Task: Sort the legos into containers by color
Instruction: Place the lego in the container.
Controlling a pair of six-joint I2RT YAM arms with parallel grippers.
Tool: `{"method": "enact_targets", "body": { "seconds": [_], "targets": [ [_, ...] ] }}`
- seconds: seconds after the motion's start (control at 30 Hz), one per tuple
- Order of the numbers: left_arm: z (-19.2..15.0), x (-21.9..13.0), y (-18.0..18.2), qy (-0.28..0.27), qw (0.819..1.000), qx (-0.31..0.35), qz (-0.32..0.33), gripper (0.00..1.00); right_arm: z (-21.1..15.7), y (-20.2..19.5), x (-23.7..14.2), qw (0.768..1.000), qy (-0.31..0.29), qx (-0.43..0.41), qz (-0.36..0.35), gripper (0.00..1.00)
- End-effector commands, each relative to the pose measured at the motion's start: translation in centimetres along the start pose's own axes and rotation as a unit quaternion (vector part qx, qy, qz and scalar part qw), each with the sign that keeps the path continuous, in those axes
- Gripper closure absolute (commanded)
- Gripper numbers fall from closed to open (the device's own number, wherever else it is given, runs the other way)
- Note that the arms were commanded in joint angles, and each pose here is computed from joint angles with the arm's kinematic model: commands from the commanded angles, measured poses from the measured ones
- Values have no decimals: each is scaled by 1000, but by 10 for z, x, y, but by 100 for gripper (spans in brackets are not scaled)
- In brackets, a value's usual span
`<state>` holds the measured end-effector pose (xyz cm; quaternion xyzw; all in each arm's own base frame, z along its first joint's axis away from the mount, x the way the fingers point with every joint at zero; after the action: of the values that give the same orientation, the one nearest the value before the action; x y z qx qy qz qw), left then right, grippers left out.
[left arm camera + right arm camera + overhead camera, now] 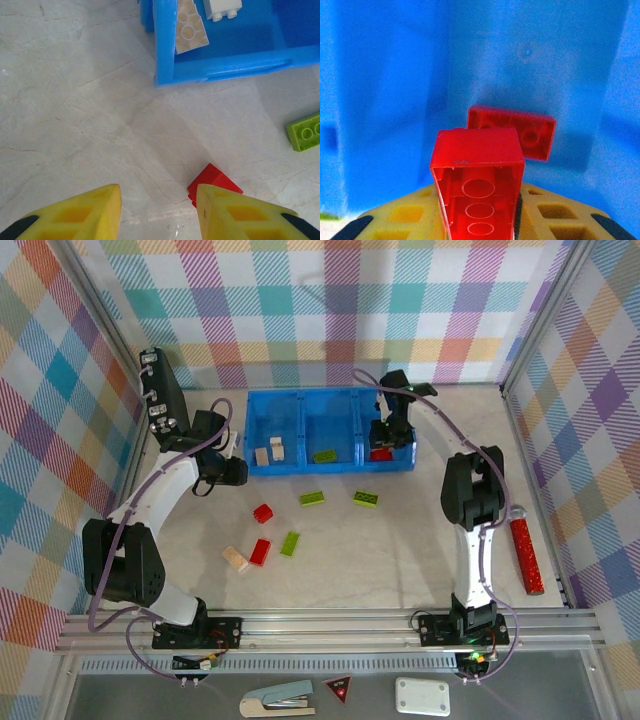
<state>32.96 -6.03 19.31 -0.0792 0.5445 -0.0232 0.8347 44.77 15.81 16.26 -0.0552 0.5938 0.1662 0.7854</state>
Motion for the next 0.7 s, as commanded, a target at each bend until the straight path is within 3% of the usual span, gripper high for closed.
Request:
{"method": "enact_targets", "body": {
  "seconds": [0.0,0.43,0.67],
  "targets": [
    [1,-8,0,-19,1000,9,2,56,17,-4,13,1000,-17,5,17,65],
    [1,-6,2,-19,1000,10,13,57,48,-9,50,998,-33,10,46,63],
    [0,-6,3,-19,1000,10,15,57,45,-3,50,997,-24,27,71,52]
  ]
}}
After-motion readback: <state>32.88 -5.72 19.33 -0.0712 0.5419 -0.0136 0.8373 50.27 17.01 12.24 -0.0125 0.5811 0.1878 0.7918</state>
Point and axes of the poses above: each hand's point on the last joint's axis, 136 mm out from that joint toward the fingers, its own x axis out along the fingers, its own y axis along the line the jaws close on, z = x × y, the point moved 6 cm from there along -x, back along the fingers, and after that the axes turned 10 degrees about -x, right-handed, at the moved point
